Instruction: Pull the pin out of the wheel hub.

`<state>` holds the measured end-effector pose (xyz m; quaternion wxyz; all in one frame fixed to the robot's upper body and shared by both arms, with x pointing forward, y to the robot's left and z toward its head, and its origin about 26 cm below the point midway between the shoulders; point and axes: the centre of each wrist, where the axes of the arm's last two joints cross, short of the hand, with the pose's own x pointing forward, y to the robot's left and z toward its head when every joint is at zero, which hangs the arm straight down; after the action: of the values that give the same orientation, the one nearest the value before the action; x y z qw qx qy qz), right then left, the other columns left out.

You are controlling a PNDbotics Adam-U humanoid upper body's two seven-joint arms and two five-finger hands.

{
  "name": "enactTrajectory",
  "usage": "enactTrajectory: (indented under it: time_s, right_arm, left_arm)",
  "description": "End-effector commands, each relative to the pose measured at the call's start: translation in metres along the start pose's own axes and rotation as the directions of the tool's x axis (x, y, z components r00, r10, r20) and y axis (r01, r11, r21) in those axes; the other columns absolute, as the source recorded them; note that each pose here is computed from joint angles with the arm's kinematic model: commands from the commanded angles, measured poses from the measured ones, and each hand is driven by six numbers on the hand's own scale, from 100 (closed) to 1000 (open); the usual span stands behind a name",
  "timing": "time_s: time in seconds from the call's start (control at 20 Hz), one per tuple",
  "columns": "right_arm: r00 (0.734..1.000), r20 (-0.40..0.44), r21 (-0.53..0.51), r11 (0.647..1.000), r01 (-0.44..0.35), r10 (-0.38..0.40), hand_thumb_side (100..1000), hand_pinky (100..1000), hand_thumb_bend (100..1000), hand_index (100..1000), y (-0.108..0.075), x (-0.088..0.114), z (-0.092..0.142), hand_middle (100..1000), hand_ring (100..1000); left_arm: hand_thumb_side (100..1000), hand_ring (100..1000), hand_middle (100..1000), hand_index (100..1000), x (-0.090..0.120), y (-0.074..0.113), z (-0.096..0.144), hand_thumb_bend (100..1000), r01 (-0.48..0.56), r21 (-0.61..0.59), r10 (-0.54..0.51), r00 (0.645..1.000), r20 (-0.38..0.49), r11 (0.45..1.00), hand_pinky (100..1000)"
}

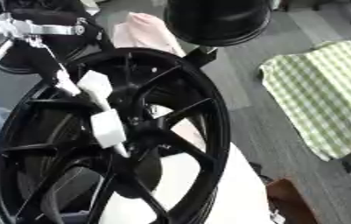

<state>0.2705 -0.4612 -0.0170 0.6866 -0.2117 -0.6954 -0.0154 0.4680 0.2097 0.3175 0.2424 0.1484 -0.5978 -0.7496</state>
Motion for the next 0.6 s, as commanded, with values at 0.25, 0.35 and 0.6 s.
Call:
enactTrajectory:
  time_s: [0.25,0.35,0.6]
  right_arm:
    - [0.999,0.032,-0.004,1.0,-0.023,0.023,293,495,517,678,-0.0098,0.0109,-0.006,511,656]
    - [0.999,0.032,-0.004,1.0,-0.023,0.023,293,495,517,678,-0.0097,0.011,-0.0062,511,656]
    - [0.999,0.033,-0.005,1.0,-0.023,0.023,292,495,516,678,-0.0099,0.0114,-0.0066,511,656]
  left_arm:
    - [306,776,646,798,-0.0074,0.0075,0.0059,643,0.174,-0.182,-0.151,0.979,0.138,0.968,809]
    - [282,758,615,781,-0.0085,0.007,0.0064,588,0.149,-0.166,-0.126,0.982,0.143,0.975,796]
    - [309,759,621,793,-0.0039,0.0065,0.0043,579,0.107,-0.132,-0.08,0.978,0.194,0.985,795]
